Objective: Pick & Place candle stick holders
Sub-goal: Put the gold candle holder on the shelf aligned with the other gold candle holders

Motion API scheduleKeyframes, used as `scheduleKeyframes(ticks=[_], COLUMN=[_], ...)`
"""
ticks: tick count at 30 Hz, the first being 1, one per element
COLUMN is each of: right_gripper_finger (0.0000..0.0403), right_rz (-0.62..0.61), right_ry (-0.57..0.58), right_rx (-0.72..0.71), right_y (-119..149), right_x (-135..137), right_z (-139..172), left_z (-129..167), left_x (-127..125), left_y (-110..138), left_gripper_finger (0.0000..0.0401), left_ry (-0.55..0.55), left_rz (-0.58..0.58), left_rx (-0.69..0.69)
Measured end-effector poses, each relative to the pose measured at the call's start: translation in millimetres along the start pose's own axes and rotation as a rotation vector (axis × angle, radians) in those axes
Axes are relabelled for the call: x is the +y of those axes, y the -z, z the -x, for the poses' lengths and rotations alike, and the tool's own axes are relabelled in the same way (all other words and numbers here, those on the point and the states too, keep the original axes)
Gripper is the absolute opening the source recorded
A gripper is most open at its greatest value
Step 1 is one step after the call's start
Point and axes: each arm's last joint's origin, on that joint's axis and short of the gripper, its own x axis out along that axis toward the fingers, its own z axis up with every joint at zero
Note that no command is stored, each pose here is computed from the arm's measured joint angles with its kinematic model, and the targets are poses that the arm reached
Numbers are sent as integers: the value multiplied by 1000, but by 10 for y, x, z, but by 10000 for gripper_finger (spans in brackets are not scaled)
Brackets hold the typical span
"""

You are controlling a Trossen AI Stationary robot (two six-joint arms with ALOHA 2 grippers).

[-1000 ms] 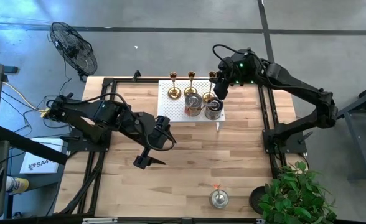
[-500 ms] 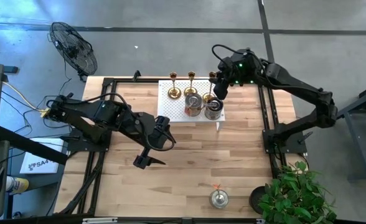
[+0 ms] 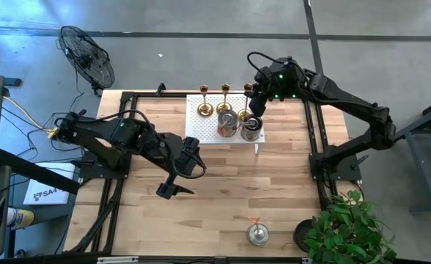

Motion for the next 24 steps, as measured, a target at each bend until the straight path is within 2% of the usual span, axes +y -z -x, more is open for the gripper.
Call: scheduleKeyframes(ticks=[8, 19, 24], right_gripper_finger=[109, 205, 225], right_rz=[-25, -23, -21], right_ry=[-1, 20, 13], right_rx=[1, 22, 22], right_y=[3, 29, 30], right_x=[-1, -4, 0], right_z=[-3, -18, -18], left_z=[0, 0, 0], left_x=[0, -1, 1], left_y=[6, 6, 6], left_gripper_finger=[390, 390, 390], left_ry=[1, 1, 0], left_rz=[1, 8, 9], left_rx=[6, 6, 6])
